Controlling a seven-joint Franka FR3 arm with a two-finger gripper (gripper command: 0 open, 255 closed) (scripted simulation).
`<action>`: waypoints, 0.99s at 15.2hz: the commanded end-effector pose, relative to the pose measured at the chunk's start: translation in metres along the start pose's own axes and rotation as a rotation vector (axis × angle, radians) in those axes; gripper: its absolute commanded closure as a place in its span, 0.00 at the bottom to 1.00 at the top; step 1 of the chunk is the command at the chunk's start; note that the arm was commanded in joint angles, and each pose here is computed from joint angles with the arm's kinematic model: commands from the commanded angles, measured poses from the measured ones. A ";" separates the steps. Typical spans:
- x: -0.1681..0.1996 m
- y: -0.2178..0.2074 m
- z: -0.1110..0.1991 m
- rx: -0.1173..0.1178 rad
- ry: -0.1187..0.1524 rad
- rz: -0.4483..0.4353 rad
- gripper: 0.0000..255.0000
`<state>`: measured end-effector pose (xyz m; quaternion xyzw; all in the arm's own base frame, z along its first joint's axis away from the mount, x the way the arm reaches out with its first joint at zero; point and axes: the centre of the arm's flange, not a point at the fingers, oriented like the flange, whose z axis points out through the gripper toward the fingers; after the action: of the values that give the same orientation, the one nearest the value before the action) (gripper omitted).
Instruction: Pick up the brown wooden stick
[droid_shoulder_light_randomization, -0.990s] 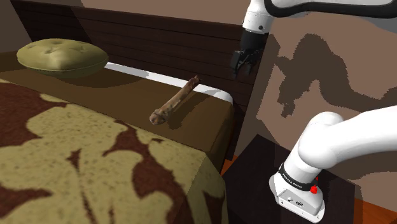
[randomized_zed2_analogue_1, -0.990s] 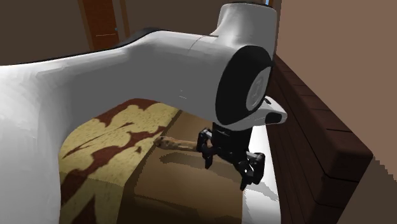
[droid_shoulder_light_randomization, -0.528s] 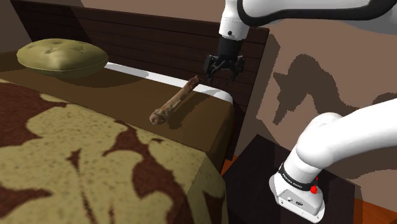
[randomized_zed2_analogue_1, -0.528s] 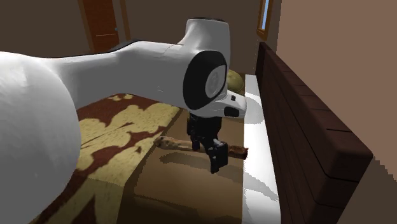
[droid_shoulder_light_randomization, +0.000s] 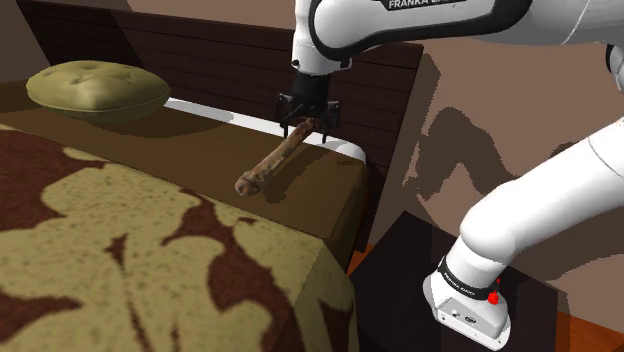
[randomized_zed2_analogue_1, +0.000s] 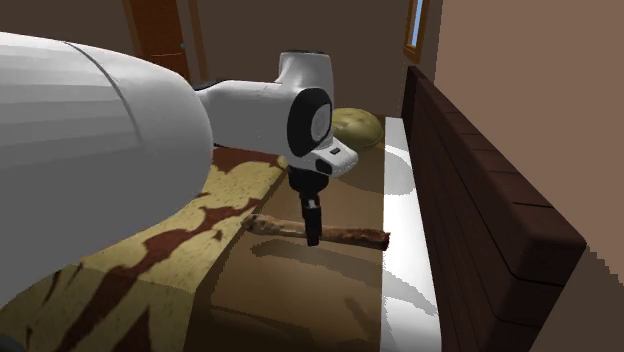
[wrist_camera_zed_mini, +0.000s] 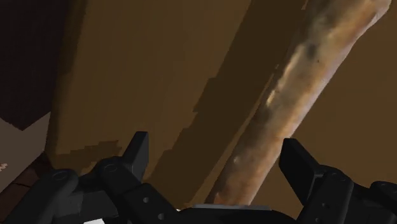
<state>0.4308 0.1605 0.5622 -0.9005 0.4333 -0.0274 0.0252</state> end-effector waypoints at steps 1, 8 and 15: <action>0.005 -0.027 0.007 -0.002 0.001 0.118 0.00; 0.015 -0.059 0.038 -0.009 0.005 0.260 0.00; 0.014 -0.058 0.057 -0.009 0.005 0.260 1.00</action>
<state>0.4883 0.1870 0.5103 -0.8367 0.5467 -0.0240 0.0237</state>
